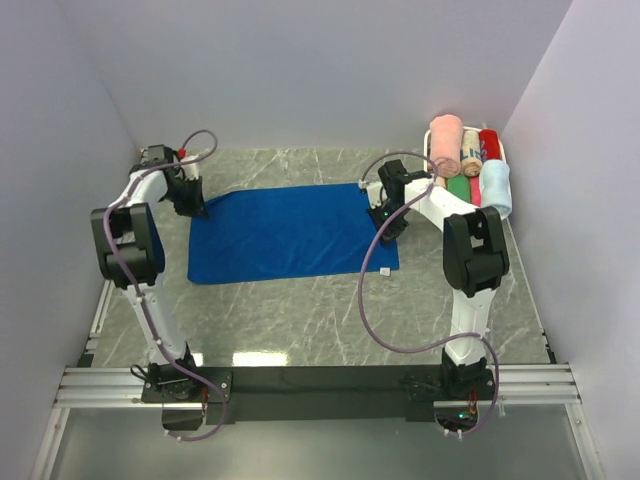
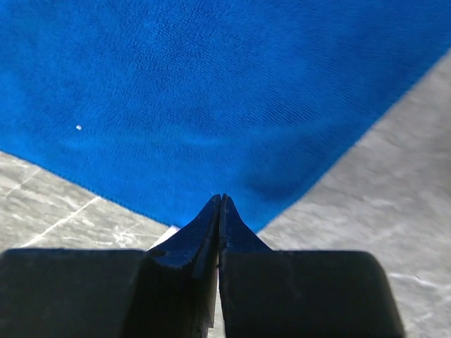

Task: Roll the towels
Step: Flatten the towel

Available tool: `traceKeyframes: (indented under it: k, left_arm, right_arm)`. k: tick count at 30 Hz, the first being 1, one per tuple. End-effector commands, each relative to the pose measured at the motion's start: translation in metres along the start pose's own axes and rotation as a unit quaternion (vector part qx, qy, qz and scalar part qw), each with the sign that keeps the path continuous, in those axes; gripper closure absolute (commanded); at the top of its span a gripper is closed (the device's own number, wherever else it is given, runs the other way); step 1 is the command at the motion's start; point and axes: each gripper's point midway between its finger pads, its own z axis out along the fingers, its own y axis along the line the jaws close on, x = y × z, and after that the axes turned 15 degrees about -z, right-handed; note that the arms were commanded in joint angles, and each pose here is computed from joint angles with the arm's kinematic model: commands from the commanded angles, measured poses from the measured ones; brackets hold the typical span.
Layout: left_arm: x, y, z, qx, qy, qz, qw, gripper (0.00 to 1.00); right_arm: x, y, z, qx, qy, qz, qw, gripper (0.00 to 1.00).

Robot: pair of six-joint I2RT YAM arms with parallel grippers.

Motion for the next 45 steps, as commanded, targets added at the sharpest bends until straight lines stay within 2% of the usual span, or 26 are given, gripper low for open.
traceKeyframes:
  k: [1,5,12,13,16,18,22,24,26,28,33,37,42,45]
  left_arm:
    - [-0.03,-0.015,0.017,0.021,-0.027,-0.007,0.999,0.99]
    - [-0.047,-0.006,0.039,0.011,-0.031,-0.021,0.999,0.99]
    - [-0.092,0.016,0.044,-0.046,-0.107,-0.034,0.993,0.99]
    - [-0.108,0.018,0.038,-0.055,-0.137,-0.035,0.988,0.96]
    - [-0.132,0.017,0.03,-0.05,-0.174,-0.038,0.983,0.87]
    - [-0.139,0.013,0.028,-0.038,-0.18,-0.031,0.982,0.8]
    - [-0.149,0.017,0.025,-0.052,-0.184,-0.024,0.981,0.78]
    - [-0.139,0.01,0.02,-0.035,-0.165,-0.018,0.985,0.77]
    - [-0.12,-0.007,0.002,0.001,-0.137,0.028,0.99,0.78]
    - [-0.081,-0.018,-0.02,0.02,-0.094,0.071,0.993,0.78]
    - [0.006,-0.018,-0.056,0.017,-0.015,0.13,0.991,0.74]
    - [0.063,-0.011,-0.07,0.009,0.029,0.134,0.991,0.85]
    - [0.102,-0.002,-0.063,0.002,0.068,0.104,0.992,0.97]
    - [0.122,0.005,-0.054,-0.003,0.085,0.087,0.993,0.99]
  right_arm:
    - [0.004,0.001,0.009,0.002,0.017,0.006,1.0,0.97]
    - [0.01,-0.002,0.017,0.003,0.032,0.007,0.999,0.98]
    - [0.019,-0.003,0.023,0.004,0.056,0.001,0.998,0.99]
    - [0.02,-0.003,0.022,0.004,0.059,-0.001,0.998,0.99]
    - [0.022,-0.004,0.021,0.004,0.066,-0.005,0.998,0.99]
    - [0.026,-0.002,0.022,0.002,0.072,-0.008,0.997,0.99]
    - [0.025,0.002,0.018,-0.008,0.065,-0.008,0.998,0.98]
    - [0.019,0.004,0.009,-0.011,0.049,-0.008,0.999,0.96]
    - [0.014,0.009,-0.001,-0.019,0.031,-0.011,0.999,0.96]
    - [0.011,0.01,-0.023,-0.016,0.006,-0.015,1.0,0.96]
    - [0.028,0.011,-0.04,-0.008,0.009,-0.016,1.0,0.96]
    - [0.037,0.013,-0.034,-0.01,0.021,-0.015,1.0,0.96]
    - [0.043,0.014,-0.01,-0.025,0.039,0.002,0.999,0.96]
    - [0.05,0.015,0.006,-0.023,0.05,0.002,0.998,0.97]
